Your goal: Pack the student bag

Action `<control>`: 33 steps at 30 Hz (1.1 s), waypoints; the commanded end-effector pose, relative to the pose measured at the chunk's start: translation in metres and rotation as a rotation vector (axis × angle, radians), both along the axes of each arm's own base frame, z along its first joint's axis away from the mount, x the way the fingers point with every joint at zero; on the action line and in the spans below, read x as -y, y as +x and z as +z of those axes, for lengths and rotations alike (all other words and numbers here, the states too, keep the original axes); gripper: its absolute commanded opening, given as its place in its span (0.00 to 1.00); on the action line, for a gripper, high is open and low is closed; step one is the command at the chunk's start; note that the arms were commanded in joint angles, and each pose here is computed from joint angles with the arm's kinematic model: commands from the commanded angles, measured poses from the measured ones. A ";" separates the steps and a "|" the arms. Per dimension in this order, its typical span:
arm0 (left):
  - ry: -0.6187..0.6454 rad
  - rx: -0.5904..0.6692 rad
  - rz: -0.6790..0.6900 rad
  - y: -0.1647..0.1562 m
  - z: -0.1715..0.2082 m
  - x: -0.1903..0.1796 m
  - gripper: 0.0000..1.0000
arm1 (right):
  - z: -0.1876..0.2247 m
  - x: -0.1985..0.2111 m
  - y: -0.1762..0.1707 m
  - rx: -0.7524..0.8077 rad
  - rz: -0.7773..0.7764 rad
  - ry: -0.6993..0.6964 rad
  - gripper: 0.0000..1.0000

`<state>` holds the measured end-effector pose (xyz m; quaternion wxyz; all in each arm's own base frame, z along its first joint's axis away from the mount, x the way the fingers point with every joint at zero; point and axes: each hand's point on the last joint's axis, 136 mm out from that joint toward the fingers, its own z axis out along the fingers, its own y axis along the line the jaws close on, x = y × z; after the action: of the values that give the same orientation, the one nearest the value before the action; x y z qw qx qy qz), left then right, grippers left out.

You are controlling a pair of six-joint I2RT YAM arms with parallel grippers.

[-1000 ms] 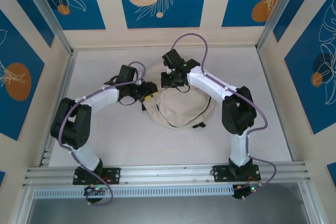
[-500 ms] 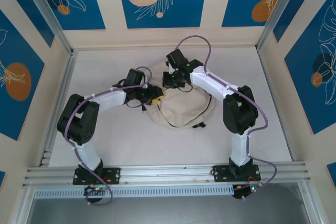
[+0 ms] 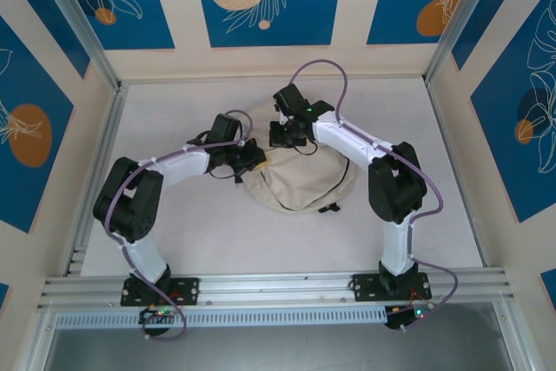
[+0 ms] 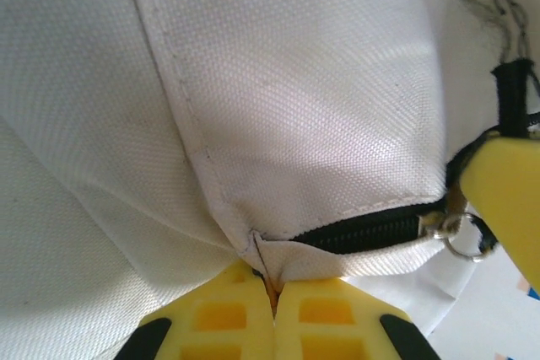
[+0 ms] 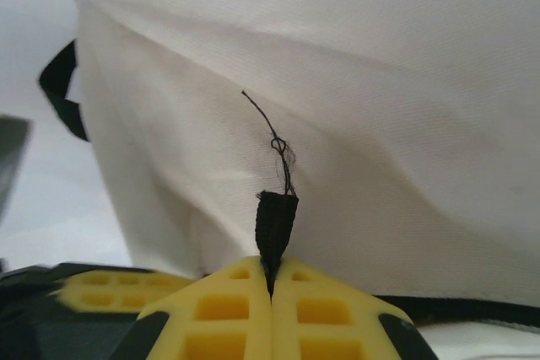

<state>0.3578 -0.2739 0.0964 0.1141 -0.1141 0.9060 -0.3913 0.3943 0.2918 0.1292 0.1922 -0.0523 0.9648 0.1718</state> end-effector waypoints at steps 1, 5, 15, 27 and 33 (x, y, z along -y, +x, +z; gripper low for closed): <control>0.160 -0.014 0.049 -0.012 -0.018 -0.038 0.00 | 0.038 0.035 0.016 0.165 -0.070 -0.153 0.00; 0.186 -0.042 0.067 -0.023 -0.027 -0.056 0.00 | 0.035 0.062 0.025 0.212 -0.116 -0.292 0.00; 0.239 -0.040 0.108 -0.028 -0.026 -0.087 0.00 | 0.023 0.111 0.040 0.193 -0.254 -0.415 0.00; 0.251 -0.036 0.129 -0.026 -0.023 -0.102 0.00 | -0.011 0.148 0.037 0.060 -0.370 -0.362 0.00; 0.251 -0.030 0.135 -0.021 -0.021 -0.106 0.00 | -0.037 0.157 0.026 -0.043 -0.424 -0.348 0.00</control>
<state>0.3476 -0.2080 0.0946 0.1591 -0.1239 0.9223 -0.3298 0.4223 0.1684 0.1063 0.2084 0.0736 0.9753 -0.0003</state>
